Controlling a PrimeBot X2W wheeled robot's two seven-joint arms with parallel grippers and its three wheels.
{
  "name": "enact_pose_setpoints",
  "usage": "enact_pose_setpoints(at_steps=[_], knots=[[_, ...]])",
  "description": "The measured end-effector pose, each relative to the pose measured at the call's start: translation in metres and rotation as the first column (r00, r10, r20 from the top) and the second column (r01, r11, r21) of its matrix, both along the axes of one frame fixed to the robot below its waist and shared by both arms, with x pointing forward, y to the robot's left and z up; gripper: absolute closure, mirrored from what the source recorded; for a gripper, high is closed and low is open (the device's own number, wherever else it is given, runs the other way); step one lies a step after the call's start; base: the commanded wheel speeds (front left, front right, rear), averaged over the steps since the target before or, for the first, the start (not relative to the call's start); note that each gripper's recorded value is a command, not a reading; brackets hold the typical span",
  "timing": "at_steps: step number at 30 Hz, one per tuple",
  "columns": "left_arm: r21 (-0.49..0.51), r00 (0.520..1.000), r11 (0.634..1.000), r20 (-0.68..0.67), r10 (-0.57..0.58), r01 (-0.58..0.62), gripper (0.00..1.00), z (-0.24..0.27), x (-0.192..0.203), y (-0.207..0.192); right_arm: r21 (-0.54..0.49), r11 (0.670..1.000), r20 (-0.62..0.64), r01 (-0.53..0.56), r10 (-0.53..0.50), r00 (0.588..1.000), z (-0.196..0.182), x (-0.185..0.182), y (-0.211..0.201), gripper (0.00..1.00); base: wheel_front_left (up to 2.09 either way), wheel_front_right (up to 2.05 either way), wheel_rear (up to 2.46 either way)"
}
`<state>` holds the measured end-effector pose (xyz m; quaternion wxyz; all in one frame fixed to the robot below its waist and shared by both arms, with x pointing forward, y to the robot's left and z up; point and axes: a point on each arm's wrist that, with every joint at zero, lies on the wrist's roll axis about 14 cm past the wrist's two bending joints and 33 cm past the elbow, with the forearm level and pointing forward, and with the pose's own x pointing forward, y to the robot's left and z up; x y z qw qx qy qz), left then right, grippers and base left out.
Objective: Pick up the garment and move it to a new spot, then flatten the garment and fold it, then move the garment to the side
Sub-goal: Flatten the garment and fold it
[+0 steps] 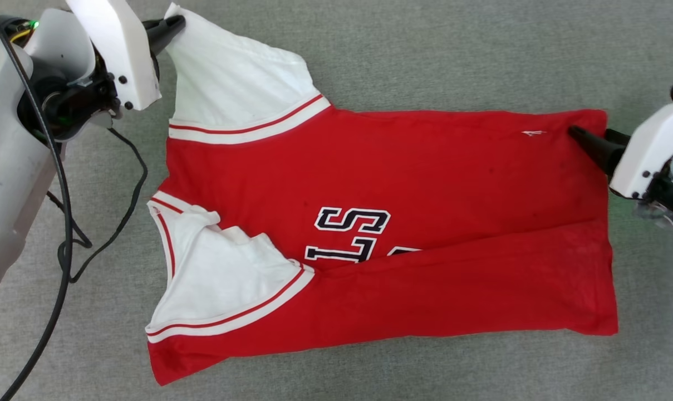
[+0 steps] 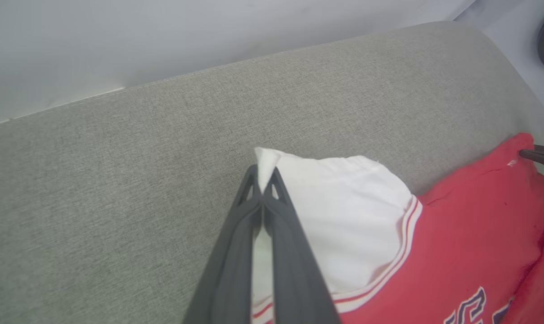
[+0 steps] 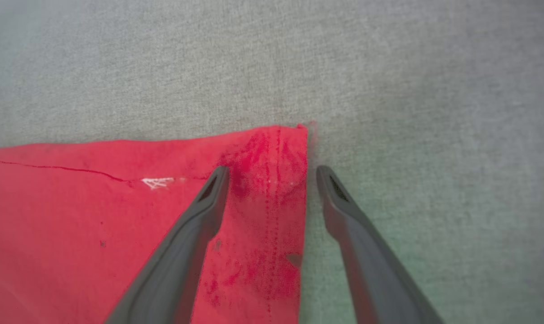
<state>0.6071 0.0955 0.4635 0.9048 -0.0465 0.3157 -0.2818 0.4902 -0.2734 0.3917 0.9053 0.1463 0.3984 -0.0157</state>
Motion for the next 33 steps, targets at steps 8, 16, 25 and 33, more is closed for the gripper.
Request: enact_pose_setpoints(at_steps=[8,16,25,33], knots=[[0.007,1.000,1.000,-0.014,-0.002,0.002,1.00,-0.009,-0.001,0.002,-0.033,0.997,-0.055,-0.066,0.065,0.996,-0.023,0.016,0.015,0.00,0.00,0.00,0.00],[-0.007,1.000,1.000,-0.012,0.001,-0.001,1.00,-0.007,-0.003,0.004,-0.056,0.989,-0.091,-0.140,0.134,0.987,-0.031,0.020,0.024,1.00,0.00,0.00,0.00],[-0.039,1.000,0.999,0.022,-0.012,0.013,1.00,0.007,-0.013,0.006,-0.054,0.986,-0.046,-0.159,0.157,0.987,-0.022,0.015,0.018,1.00,0.00,0.00,0.00],[-0.071,0.999,0.997,0.046,-0.016,0.019,1.00,0.021,-0.038,0.017,-0.044,0.982,0.020,-0.181,0.182,0.983,-0.007,-0.003,0.014,1.00,0.00,0.00,0.00]])
